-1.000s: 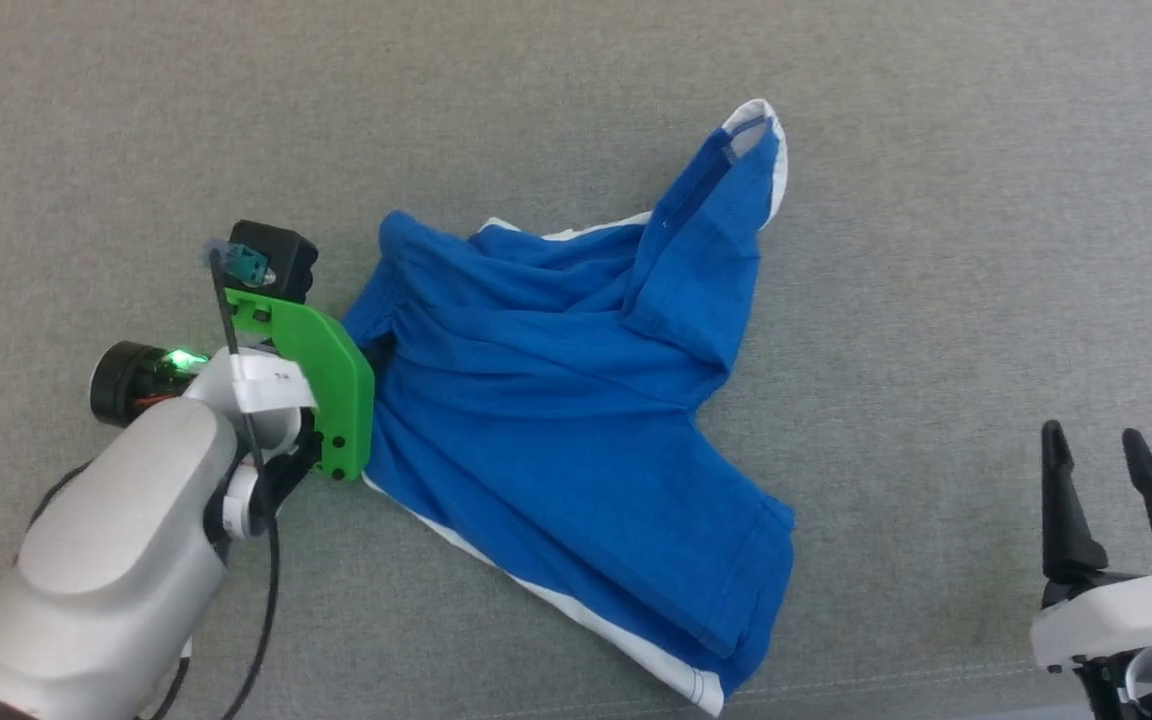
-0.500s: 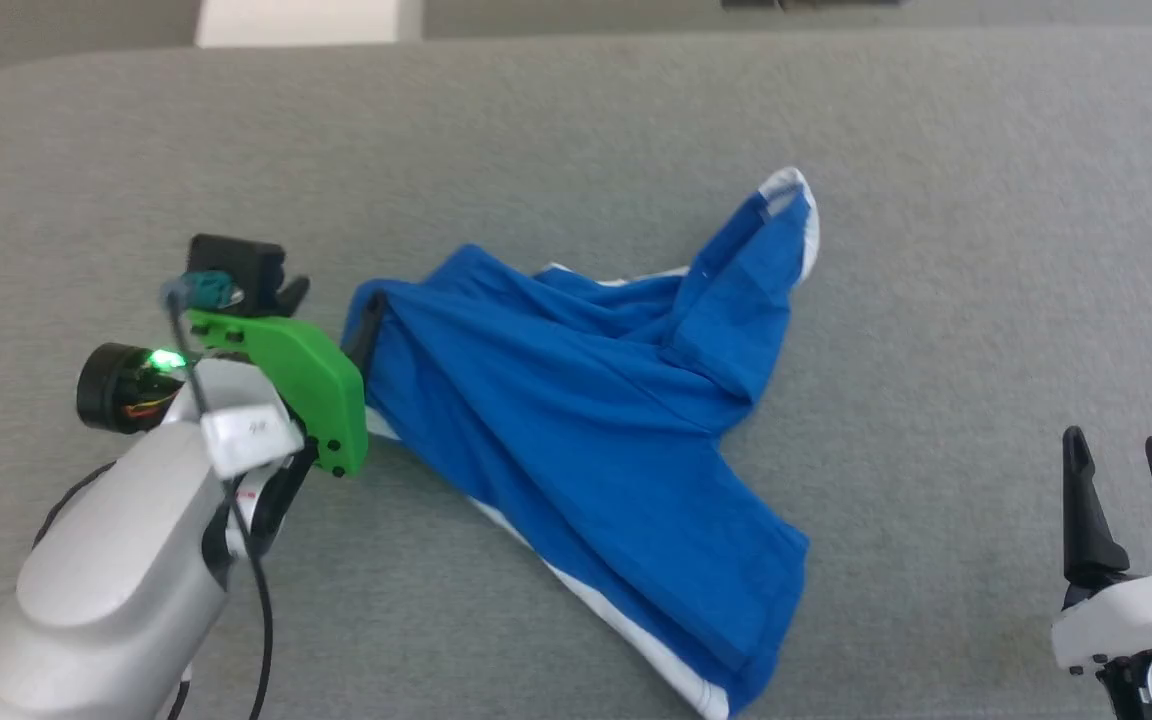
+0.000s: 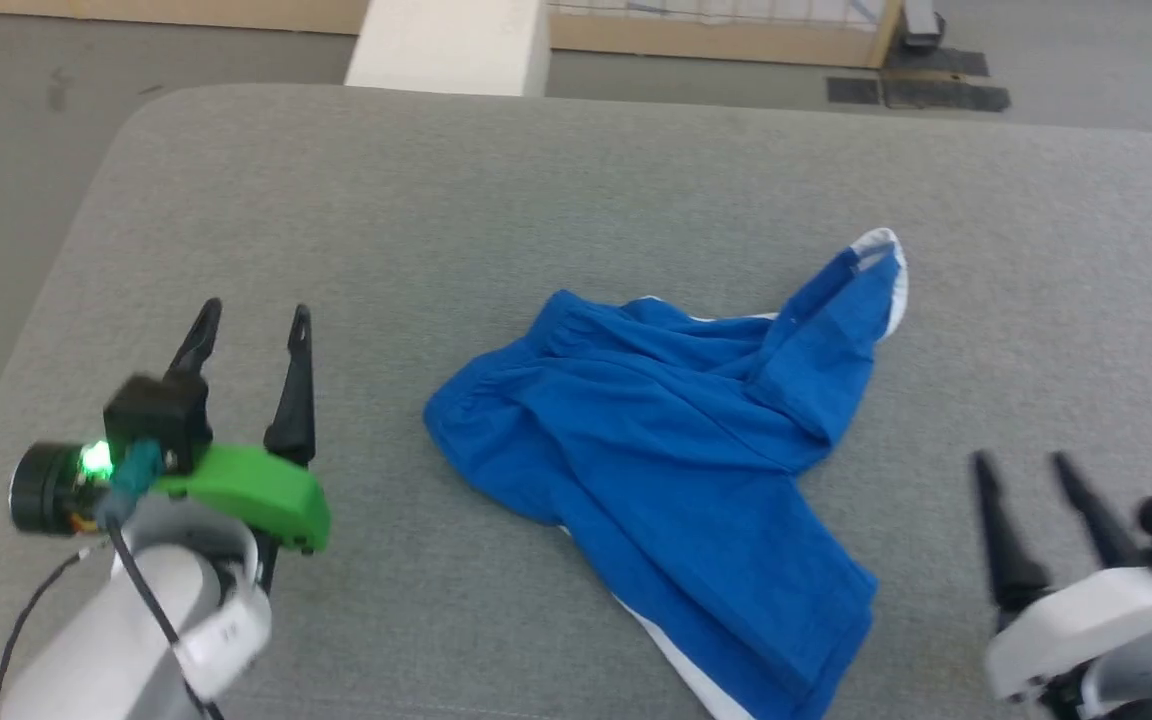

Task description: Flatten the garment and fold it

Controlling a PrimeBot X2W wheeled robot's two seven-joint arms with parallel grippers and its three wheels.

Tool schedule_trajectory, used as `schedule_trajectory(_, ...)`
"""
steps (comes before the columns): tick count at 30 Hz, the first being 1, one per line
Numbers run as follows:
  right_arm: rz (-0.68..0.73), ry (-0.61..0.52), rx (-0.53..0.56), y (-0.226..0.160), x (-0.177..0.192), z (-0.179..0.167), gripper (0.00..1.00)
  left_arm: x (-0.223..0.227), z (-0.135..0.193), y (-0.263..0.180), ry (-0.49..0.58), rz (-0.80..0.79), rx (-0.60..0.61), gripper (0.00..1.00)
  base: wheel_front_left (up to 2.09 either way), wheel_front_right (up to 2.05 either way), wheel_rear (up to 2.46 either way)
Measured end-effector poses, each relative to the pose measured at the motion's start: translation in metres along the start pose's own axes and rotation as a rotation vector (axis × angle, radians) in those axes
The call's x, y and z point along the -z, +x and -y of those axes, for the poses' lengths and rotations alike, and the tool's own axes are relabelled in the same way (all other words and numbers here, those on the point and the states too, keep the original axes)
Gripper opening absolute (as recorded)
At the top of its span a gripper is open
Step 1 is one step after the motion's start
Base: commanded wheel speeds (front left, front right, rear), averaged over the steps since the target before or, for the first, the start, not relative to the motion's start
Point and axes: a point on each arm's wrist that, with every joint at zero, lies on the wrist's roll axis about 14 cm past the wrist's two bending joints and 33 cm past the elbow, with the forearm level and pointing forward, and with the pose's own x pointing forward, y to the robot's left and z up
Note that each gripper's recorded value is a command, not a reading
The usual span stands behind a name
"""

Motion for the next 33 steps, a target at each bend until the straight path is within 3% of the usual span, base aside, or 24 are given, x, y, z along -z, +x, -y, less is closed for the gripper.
schedule_trajectory(4, -0.124, -0.021, -0.125, 0.001, 0.017, -0.037, 1.00, 0.003, -0.007, -0.023, 0.054, 0.025, -0.046, 1.00, 0.00, 0.00, 0.00)
schedule_trajectory(11, -0.443, -0.131, -0.293, -0.003, 0.059, -0.069, 1.00, 0.016, -0.010, -0.045, 0.034, -0.003, -0.100, 1.00, 0.00, 0.00, 0.00)
schedule_trajectory(24, -0.768, -0.237, -0.332, 0.019, 0.123, -0.070, 1.00, 0.043, -0.015, -0.052, 0.007, -0.083, -0.128, 1.00, 0.00, 0.00, 0.00)
schedule_trajectory(25, -0.771, -0.238, -0.331, 0.021, 0.126, -0.070, 0.69, 0.044, -0.016, -0.053, 0.006, -0.089, -0.133, 1.00, 0.00, 0.00, 0.00)
schedule_trajectory(26, -0.767, -0.236, -0.325, 0.023, 0.127, -0.069, 0.26, 0.046, -0.018, -0.054, 0.007, -0.095, -0.137, 1.00, 0.00, 0.00, 0.00)
schedule_trajectory(27, -0.758, -0.233, -0.320, 0.026, 0.127, -0.069, 0.00, 0.048, -0.019, -0.055, 0.007, -0.100, -0.141, 1.00, 0.00, 0.00, 0.00)
schedule_trajectory(33, -0.683, -0.214, -0.272, 0.036, 0.109, -0.058, 0.00, 0.050, -0.020, -0.057, 0.006, -0.108, -0.141, 1.00, 0.00, 0.00, 0.00)
